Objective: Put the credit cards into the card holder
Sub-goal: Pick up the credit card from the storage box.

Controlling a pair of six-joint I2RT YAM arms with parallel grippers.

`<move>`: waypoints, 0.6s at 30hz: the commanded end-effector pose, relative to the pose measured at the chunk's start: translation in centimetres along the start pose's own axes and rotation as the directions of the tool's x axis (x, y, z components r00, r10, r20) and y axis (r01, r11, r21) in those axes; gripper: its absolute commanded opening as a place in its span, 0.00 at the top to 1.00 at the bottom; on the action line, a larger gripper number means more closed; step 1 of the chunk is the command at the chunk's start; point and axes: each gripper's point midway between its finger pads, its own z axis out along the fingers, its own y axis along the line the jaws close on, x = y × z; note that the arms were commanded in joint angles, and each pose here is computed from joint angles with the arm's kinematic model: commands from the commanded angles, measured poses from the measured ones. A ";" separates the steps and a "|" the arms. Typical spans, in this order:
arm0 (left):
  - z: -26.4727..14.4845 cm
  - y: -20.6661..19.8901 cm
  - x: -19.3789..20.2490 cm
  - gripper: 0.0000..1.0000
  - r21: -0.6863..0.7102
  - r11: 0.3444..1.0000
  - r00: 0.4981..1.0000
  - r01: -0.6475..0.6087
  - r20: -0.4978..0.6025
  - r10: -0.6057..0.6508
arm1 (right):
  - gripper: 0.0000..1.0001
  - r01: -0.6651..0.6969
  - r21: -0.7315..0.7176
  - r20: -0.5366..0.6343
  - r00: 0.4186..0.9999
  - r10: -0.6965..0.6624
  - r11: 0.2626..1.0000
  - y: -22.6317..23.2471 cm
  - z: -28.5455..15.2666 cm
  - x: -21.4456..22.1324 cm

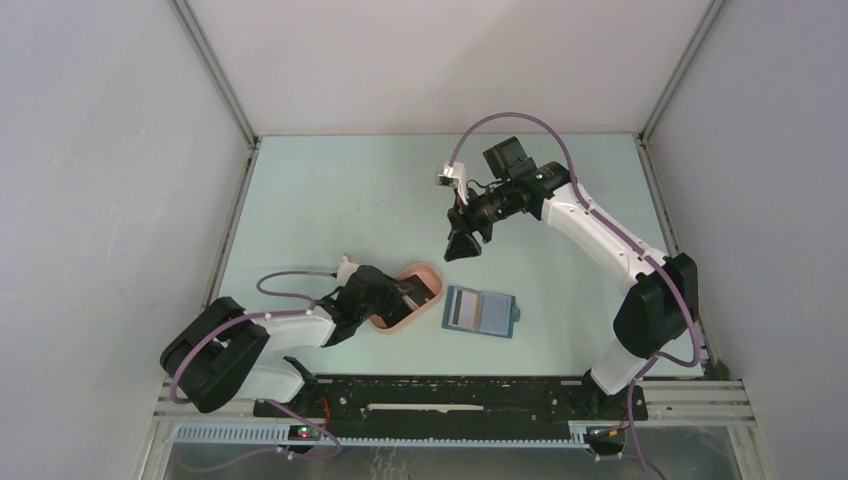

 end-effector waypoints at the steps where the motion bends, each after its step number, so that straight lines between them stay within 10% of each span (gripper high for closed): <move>1: 0.4 2.4 0.3 0.62 -0.093 0.995 0.999 -0.047 -0.021 0.046 | 0.32 0.026 -0.032 0.014 1.000 -0.026 0.999 0.5 0.2 -0.3; 18: 0.1 0.1 0.9 0.79 0.095 0.990 0.992 -0.106 -0.061 0.112 | 0.33 0.015 -0.053 0.005 1.000 -0.015 0.998 0.6 0.5 0.0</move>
